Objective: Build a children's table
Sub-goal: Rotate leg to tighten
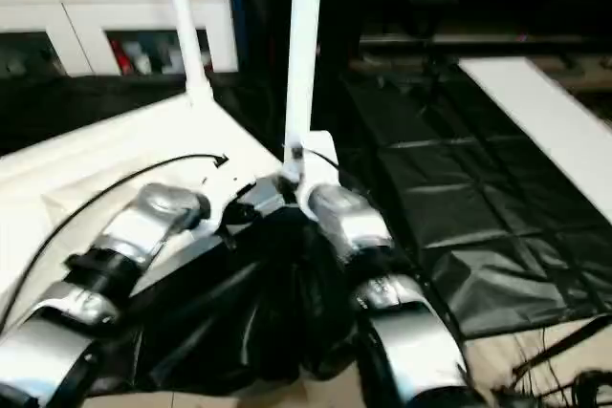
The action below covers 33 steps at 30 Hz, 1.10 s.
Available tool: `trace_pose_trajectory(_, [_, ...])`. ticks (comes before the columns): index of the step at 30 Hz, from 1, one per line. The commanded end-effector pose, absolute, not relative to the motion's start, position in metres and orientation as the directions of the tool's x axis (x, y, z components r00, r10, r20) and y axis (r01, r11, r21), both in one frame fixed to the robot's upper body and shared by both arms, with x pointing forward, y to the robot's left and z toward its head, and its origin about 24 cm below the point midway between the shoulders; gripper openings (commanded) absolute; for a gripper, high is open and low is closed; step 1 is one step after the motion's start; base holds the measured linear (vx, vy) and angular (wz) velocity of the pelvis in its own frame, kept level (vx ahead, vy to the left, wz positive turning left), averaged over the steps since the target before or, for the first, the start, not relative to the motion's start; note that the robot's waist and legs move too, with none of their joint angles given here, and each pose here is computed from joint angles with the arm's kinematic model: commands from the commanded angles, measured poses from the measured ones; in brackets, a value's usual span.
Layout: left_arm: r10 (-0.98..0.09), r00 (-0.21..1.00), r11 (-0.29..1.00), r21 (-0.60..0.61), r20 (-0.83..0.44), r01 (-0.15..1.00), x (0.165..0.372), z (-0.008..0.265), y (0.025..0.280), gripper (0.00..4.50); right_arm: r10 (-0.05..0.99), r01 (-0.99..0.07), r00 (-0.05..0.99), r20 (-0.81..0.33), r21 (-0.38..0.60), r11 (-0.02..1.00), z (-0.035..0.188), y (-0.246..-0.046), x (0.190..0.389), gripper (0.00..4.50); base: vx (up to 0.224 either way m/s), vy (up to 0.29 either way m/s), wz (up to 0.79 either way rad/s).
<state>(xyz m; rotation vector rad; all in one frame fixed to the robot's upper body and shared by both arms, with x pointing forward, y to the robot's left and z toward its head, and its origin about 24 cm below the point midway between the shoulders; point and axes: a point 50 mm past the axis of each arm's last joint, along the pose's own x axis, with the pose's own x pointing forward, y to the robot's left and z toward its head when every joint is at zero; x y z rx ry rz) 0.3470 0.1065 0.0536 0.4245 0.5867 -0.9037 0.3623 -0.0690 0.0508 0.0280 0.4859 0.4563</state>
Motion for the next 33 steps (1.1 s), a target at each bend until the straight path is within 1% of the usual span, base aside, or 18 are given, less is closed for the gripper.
trace_pose_trajectory(1, [-0.658, 0.412, 0.472, 0.081, -0.630, 0.878, 0.339, 0.049, 0.089, 0.00, 0.506, -0.496, 0.709, -0.492, 0.162, 0.853, 0.039, -0.057, 0.351, 3.83, 0.000, 0.000, 0.00])
trace_pose_trajectory(3, [-0.661, 0.412, 0.460, 0.096, -0.628, 0.883, 0.339, 0.049, 0.091, 0.00, 0.510, -0.508, 0.712, -0.482, 0.147, 0.849, 0.042, -0.062, 0.351, 4.04, 0.000, 0.000, 0.00])
trace_pose_trajectory(4, [-0.670, 0.406, 0.439, 0.109, -0.621, 0.892, 0.337, 0.050, 0.099, 0.00, 0.526, -0.536, 0.720, -0.453, 0.119, 0.836, 0.050, -0.077, 0.350, 4.04, 0.000, 0.000, 0.00])
trace_pose_trajectory(5, [-0.675, 0.403, 0.431, 0.113, -0.618, 0.895, 0.337, 0.051, 0.100, 0.00, 0.531, -0.544, 0.721, -0.446, 0.111, 0.832, 0.052, -0.080, 0.350, 4.10, 0.000, 0.000, 0.00])
trace_pose_trajectory(6, [-0.697, 0.390, 0.399, 0.127, -0.601, 0.908, 0.335, 0.053, 0.105, 0.00, 0.569, -0.589, 0.709, -0.416, 0.096, 0.803, 0.058, -0.087, 0.348, 4.21, 0.000, 0.000, 0.00])
trace_pose_trajectory(7, [-0.709, 0.383, 0.382, 0.135, -0.592, 0.914, 0.334, 0.054, 0.106, 0.00, 0.593, -0.613, 0.697, -0.403, 0.092, 0.784, 0.061, -0.088, 0.345, 4.35, 0.054, -0.037, 0.02])
trace_pose_trajectory(8, [-0.725, 0.368, 0.365, 0.128, -0.583, 0.922, 0.332, 0.056, 0.109, 0.00, 0.648, -0.682, 0.659, -0.382, 0.061, 0.729, 0.064, -0.091, 0.341, 4.35, 0.054, -0.037, 0.02])
trace_pose_trajectory(9, [-0.725, 0.368, 0.365, 0.128, -0.583, 0.922, 0.332, 0.056, 0.109, 0.00, 0.648, -0.682, 0.659, -0.382, 0.061, 0.729, 0.064, -0.091, 0.341, 4.35, 0.057, -0.028, 0.00])
trace_pose_trajectory(10, [-0.756, 0.345, 0.326, 0.136, -0.556, 0.935, 0.328, 0.059, 0.114, 0.00, 0.724, -0.772, 0.589, -0.360, 0.015, 0.635, 0.068, -0.093, 0.332, 4.35, 0.000, 0.000, 0.00])
trace_pose_trajectory(12, [-0.773, 0.329, 0.297, 0.149, -0.542, 0.943, 0.326, 0.061, 0.116, 0.00, 0.747, -0.799, 0.562, -0.354, 0.001, 0.602, 0.069, -0.094, 0.328, 4.35, 0.000, 0.000, 0.00])
trace_pose_trajectory(15, [-0.784, 0.313, 0.269, 0.162, -0.535, 0.949, 0.320, 0.062, 0.129, 0.00, 0.841, -0.886, 0.451, -0.299, -0.035, 0.462, 0.078, -0.098, 0.315, 4.35, 0.000, 0.000, 0.00])
trace_pose_trajectory(17, [-0.781, 0.308, 0.256, 0.172, -0.543, 0.951, 0.317, 0.062, 0.136, 0.00, 0.859, -0.901, 0.426, -0.285, -0.054, 0.430, 0.081, -0.101, 0.312, 4.35, 0.000, 0.000, 0.00])
trace_pose_trajectory(19, [-0.798, 0.278, 0.214, 0.180, -0.534, 0.960, 0.311, 0.063, 0.144, 0.00, 0.857, -0.898, 0.437, -0.272, -0.084, 0.432, 0.085, -0.105, 0.312, 4.35, 0.000, 0.000, 0.00])
trace_pose_trajectory(23, [-0.816, 0.257, 0.192, 0.175, -0.518, 0.966, 0.306, 0.066, 0.149, 0.00, 0.856, -0.902, 0.431, -0.285, -0.104, 0.419, 0.084, -0.109, 0.311, 4.35, 0.000, 0.000, 0.00])
trace_pose_trajectory(25, [-0.822, 0.250, 0.189, 0.169, -0.511, 0.967, 0.304, 0.067, 0.151, 0.00, 0.862, -0.909, 0.416, -0.288, -0.106, 0.404, 0.083, -0.110, 0.309, 4.35, 0.000, 0.000, 0.00])
trace_pose_trajectory(26, [-0.838, 0.230, 0.177, 0.152, -0.496, 0.972, 0.300, 0.069, 0.153, 0.00, 0.884, -0.928, 0.373, -0.282, -0.098, 0.361, 0.082, -0.110, 0.304, 4.35, 0.000, 0.000, 0.00])
trace_pose_trajectory(29, [-0.847, 0.218, 0.168, 0.144, -0.485, 0.975, 0.298, 0.071, 0.154, 0.00, 0.902, -0.945, 0.328, -0.280, -0.083, 0.317, 0.080, -0.109, 0.300, 4.35, 0.000, 0.000, 0.00])
trace_pose_trajectory(33, [-0.847, 0.212, 0.164, 0.140, -0.487, 0.977, 0.297, 0.071, 0.155, 0.00, 0.893, -0.944, 0.331, -0.307, -0.093, 0.318, 0.073, -0.111, 0.301, 4.35, 0.000, 0.000, 0.00])
